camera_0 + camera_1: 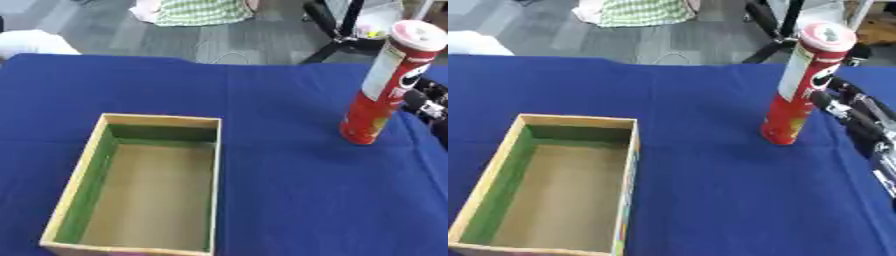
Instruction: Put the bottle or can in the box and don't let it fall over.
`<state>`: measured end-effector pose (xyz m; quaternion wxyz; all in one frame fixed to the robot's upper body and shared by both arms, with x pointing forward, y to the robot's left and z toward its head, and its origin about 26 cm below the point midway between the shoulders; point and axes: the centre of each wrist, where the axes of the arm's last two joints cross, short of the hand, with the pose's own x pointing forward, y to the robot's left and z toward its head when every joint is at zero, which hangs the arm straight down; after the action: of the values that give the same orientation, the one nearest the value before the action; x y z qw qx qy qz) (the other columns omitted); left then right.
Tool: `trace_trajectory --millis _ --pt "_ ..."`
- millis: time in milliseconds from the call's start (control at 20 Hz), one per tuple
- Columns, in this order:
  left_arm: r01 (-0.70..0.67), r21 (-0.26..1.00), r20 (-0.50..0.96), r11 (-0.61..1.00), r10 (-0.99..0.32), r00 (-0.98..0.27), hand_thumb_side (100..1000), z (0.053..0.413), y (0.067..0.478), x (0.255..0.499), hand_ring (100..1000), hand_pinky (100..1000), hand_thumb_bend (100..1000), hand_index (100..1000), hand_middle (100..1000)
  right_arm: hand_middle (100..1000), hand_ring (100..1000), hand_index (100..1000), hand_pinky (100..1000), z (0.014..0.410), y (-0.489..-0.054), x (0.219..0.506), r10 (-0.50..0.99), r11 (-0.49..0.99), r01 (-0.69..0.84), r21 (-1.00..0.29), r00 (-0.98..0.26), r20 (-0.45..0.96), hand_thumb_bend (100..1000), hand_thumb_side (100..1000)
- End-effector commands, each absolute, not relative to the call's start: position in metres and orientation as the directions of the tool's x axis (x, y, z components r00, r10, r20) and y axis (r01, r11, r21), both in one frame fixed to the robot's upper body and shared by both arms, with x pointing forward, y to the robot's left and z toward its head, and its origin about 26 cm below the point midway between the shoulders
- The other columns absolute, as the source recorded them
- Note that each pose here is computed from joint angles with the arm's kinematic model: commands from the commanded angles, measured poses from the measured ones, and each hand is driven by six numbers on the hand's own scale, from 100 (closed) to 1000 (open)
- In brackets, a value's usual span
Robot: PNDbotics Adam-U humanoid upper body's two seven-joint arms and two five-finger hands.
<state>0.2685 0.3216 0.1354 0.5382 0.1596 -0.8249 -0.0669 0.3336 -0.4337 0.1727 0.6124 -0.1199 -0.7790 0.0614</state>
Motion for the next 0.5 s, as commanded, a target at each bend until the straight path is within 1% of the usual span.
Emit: trace_trajectory --millis 50,500 --pt "-0.192 0.298 0.848 0.935 -0.352 -0.398 672 0.1444 0.3213 0.2681 817 968 100 830 833 1000 1000 980 972 0.1925 -0.4414 0.3331 0.304 0.951 0.131 -0.278 -0.252 0.919 1000 547" --pt "-0.190 0.297 0.848 0.936 -0.350 -0.399 674 0.1445 0.3204 0.2686 817 969 100 830 833 1000 1000 982 972 0.1988 -0.4401 0.3351 0.307 0.951 0.119 -0.284 -0.270 0.913 1000 549"
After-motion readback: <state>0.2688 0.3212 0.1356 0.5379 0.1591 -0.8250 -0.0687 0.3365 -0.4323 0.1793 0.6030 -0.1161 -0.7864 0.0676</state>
